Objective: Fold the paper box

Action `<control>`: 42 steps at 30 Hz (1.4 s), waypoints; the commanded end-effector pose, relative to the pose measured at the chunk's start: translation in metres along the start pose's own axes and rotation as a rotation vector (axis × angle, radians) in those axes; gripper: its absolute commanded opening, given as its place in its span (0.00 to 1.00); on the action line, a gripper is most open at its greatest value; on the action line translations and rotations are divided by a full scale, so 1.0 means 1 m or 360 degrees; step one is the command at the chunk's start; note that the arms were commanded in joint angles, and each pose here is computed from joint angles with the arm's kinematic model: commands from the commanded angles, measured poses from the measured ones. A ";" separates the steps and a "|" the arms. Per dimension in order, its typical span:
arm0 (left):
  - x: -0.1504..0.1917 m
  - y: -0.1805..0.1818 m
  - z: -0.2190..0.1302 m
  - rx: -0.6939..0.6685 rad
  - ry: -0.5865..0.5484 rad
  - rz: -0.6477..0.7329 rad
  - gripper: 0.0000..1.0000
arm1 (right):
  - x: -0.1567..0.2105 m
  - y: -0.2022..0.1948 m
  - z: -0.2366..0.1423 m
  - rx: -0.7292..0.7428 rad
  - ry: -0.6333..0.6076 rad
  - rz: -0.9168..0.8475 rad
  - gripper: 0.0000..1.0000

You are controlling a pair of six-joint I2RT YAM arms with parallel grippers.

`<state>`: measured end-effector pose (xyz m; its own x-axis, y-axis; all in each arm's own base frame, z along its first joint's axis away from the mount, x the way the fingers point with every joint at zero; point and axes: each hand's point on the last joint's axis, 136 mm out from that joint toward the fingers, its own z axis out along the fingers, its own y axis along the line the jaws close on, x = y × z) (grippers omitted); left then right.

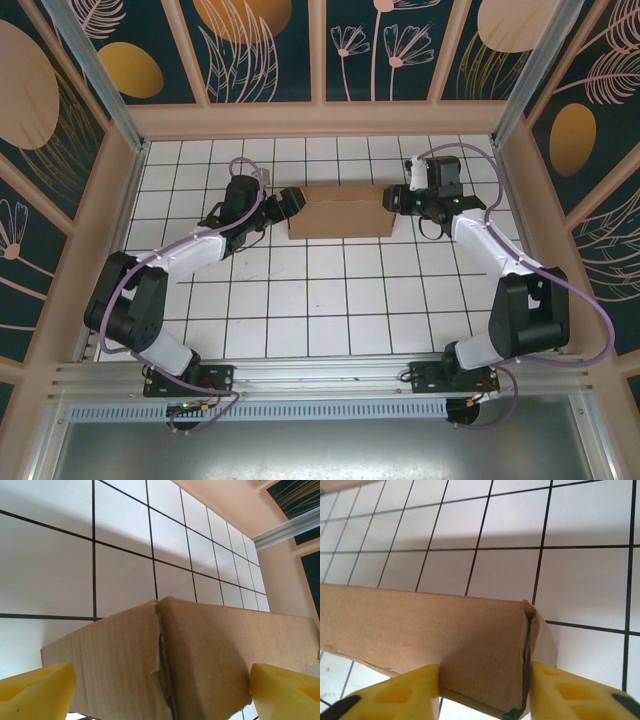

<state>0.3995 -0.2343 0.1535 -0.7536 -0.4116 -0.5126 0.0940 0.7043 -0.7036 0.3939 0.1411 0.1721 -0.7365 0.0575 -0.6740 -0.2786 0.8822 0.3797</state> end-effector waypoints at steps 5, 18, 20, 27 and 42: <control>-0.027 -0.009 -0.009 -0.0057 -0.0030 0.0100 0.89 | 0.039 -0.031 0.011 0.0164 0.0150 0.0111 0.37; 0.016 0.057 0.007 -0.0248 0.0148 0.0019 0.43 | 0.033 -0.025 0.012 0.0097 0.0141 0.0119 0.39; 0.026 0.065 0.011 -0.0255 0.0193 -0.0005 0.40 | 0.024 -0.019 0.008 0.0049 0.0097 0.0125 0.50; 0.049 0.084 0.016 -0.0292 0.0291 -0.0006 0.29 | -0.019 -0.006 -0.003 -0.0129 -0.0136 0.0323 0.71; 0.073 0.102 0.029 -0.0304 0.0404 -0.0028 0.17 | 0.057 -0.051 0.021 -0.0002 0.0094 0.0483 0.13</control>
<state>0.4320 -0.2295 0.1584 -0.6902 -0.4013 -0.6021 0.2119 0.6835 -0.6985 0.4069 0.1256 0.1684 -0.7128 0.3033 -0.6324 -0.1882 0.7859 0.5890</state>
